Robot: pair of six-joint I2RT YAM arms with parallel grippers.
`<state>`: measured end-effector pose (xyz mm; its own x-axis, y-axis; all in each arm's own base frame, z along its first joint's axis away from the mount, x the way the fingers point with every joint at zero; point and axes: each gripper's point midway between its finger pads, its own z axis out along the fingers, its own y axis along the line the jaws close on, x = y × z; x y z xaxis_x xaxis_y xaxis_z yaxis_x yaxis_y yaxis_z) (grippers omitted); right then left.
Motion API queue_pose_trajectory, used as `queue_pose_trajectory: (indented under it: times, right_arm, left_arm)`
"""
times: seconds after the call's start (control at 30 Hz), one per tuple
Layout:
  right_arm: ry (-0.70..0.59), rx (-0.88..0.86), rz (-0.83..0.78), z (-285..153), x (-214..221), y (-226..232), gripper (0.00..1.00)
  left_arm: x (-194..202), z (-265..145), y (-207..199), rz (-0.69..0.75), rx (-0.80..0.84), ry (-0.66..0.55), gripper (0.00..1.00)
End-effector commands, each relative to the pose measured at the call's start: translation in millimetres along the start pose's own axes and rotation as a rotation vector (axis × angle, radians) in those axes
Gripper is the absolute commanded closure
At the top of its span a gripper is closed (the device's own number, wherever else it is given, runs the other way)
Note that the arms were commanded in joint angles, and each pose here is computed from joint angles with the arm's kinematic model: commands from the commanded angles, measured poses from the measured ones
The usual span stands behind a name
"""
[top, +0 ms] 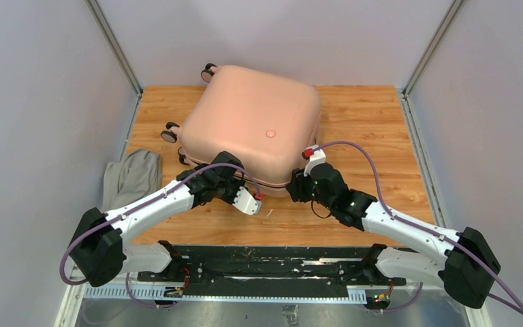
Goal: Pack the luggage
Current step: Zip the luggage at the center of the board.
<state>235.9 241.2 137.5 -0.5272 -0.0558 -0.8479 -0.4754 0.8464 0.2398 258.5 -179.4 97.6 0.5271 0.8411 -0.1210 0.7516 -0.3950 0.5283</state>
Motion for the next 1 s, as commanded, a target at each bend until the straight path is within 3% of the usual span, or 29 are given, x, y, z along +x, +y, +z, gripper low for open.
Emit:
queue_pose_trajectory:
  times: [0.0,0.27,0.63,0.97]
  right_arm:
    - [-0.013,-0.033,0.039,-6.6,2.4,9.5,0.49]
    - [-0.013,-0.121,0.077,-9.1,-8.0,22.5,0.43]
    - [0.034,-0.029,0.051,-4.7,-6.2,0.9,0.49]
    - [0.082,-0.069,0.046,4.7,-2.4,2.0,0.6]
  left_arm:
    - [-16.9,20.0,-27.3,0.021,0.092,-0.09,1.0]
    - [-17.1,18.6,-27.4,0.033,0.087,-0.092,1.0]
    - [-17.6,16.7,-25.7,0.037,0.078,-0.092,1.0]
    - [-18.9,15.4,-22.7,0.04,0.07,-0.096,1.0]
